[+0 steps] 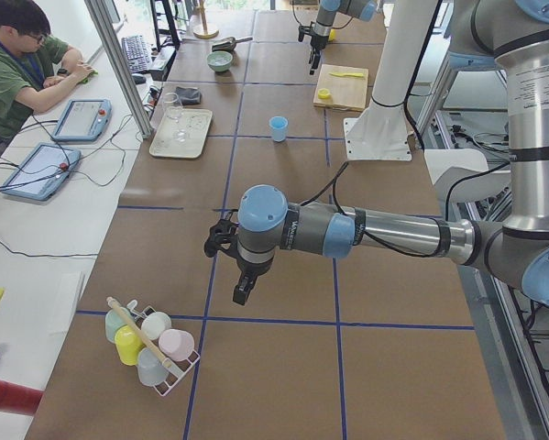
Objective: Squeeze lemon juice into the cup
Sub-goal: 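Reach the right gripper down to the lemon half on the cutting board, then close the right gripper around the lemon half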
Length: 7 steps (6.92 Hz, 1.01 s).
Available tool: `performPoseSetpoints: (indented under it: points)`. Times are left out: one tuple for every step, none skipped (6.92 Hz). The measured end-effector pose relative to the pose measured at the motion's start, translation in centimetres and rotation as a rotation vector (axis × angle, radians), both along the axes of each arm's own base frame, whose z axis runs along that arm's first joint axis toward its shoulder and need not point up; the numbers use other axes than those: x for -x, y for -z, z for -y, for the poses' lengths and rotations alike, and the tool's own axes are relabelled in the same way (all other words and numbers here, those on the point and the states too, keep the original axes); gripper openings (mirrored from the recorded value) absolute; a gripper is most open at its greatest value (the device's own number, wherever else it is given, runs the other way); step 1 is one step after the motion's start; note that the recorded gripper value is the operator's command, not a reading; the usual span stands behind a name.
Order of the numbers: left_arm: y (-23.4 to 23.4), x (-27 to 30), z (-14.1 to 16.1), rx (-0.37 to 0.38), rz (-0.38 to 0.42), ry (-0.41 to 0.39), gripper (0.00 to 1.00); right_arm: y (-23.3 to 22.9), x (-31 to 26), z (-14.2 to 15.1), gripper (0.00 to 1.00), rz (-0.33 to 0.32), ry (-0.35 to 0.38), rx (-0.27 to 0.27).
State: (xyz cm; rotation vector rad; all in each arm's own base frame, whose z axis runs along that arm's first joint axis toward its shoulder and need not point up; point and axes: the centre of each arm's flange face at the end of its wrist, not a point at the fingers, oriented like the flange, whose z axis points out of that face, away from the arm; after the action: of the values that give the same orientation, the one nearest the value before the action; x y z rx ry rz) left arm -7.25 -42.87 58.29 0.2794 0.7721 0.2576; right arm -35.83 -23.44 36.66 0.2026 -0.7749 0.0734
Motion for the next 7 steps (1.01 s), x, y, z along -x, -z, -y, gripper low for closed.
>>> performPoseSetpoints:
  points:
    - [0.1,0.0,0.0,-0.002,0.0,0.0,1.0,0.0,2.4,-1.1,1.0,0.004,-0.01,-0.009]
    - [0.1,0.0,0.1,-0.004,0.0,0.0,1.0,0.1,4.7,-1.7,1.0,0.009,-0.015,-0.015]
    - [0.2,0.0,0.1,-0.004,0.0,0.0,1.0,0.0,6.1,-2.2,1.0,0.009,-0.012,-0.02]
    - [0.1,0.0,0.1,-0.003,0.0,0.0,1.0,-0.3,6.8,-2.8,1.0,0.001,-0.005,-0.028]
    - [0.1,0.0,0.1,-0.003,0.0,0.001,1.0,-0.8,7.2,-3.3,1.0,-0.009,0.004,-0.031]
    - [0.1,0.0,0.1,-0.003,0.0,0.001,1.0,-1.1,7.5,-3.7,0.99,-0.016,0.013,-0.031]
    - [0.1,0.0,0.1,-0.004,0.0,0.0,1.0,-1.4,7.7,-4.1,0.98,-0.022,0.023,-0.03]
